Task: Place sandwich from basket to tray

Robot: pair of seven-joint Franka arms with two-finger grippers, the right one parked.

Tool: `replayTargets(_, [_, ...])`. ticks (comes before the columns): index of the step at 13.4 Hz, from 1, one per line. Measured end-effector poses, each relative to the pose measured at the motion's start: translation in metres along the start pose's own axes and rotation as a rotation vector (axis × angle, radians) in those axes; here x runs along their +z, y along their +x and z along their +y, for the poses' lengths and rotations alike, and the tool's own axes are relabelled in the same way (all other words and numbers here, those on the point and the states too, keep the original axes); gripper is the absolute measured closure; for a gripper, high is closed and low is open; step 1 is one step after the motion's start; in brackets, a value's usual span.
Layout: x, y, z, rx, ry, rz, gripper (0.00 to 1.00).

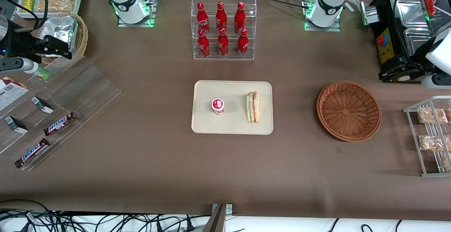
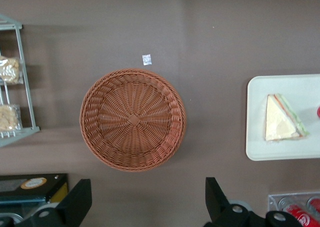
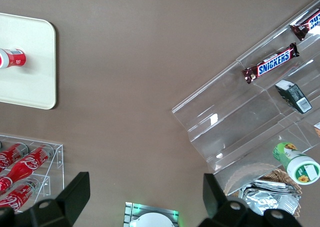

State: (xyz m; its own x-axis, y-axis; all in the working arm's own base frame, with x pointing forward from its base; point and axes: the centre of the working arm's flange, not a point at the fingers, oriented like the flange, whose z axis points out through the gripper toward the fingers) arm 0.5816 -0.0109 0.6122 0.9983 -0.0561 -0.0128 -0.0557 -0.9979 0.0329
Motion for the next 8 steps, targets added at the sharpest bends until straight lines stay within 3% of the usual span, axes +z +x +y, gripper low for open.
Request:
replayTargets(6, [0.0004, -0.0004, 0.0042, 0.051, 0.003, -0.003, 0.0])
replayTargets(8, [0.0006, -0.0003, 0.0039, 0.08, 0.033, -0.005, 0.0])
